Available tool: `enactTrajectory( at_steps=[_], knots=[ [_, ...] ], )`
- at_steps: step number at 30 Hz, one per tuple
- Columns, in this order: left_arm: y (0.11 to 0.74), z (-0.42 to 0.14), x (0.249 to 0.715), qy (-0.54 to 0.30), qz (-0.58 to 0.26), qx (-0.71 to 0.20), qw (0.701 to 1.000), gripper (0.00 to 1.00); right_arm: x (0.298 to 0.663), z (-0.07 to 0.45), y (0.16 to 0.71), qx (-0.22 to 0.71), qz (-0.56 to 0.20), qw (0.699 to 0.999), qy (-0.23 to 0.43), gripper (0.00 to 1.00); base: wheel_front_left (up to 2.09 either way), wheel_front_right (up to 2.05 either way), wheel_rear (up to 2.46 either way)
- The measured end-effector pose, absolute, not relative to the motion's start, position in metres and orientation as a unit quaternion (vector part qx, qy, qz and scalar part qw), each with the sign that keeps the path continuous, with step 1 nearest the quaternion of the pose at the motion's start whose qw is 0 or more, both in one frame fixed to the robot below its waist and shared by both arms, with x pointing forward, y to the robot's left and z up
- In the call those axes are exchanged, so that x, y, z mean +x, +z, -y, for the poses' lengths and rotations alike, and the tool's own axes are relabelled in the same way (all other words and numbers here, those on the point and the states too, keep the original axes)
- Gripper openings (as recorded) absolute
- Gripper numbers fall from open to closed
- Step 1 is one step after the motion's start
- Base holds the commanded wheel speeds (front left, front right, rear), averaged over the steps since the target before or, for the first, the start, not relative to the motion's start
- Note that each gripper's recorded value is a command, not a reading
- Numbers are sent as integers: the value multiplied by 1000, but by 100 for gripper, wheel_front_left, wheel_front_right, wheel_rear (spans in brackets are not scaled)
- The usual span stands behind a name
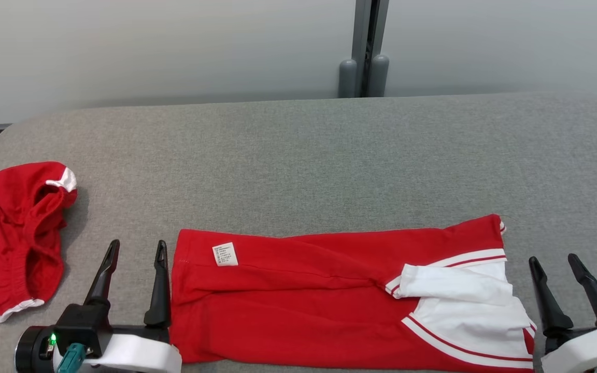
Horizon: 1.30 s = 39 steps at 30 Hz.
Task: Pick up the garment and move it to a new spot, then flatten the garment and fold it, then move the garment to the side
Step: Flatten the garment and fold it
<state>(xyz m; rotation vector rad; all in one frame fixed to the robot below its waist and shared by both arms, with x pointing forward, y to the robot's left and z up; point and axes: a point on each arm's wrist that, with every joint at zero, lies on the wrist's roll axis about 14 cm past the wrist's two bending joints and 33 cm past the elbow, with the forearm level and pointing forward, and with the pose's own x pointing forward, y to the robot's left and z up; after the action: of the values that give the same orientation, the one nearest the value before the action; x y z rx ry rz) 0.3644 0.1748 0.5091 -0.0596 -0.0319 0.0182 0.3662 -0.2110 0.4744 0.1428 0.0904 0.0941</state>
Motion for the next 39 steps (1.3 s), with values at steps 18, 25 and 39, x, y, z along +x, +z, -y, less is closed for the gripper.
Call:
enactTrajectory(
  at_steps=[18,25,39],
  knots=[
    [507,-193,382,38,19,-27,999,100,372,168,351,110,-235,962,85,100,0,0,0],
    [507,-196,388,43,24,-28,998,100,373,159,342,140,-253,953,90,5,0,0,0],
    [506,-188,396,31,25,-34,999,100,379,192,355,140,-235,959,71,0,0,0,0]
  ],
)
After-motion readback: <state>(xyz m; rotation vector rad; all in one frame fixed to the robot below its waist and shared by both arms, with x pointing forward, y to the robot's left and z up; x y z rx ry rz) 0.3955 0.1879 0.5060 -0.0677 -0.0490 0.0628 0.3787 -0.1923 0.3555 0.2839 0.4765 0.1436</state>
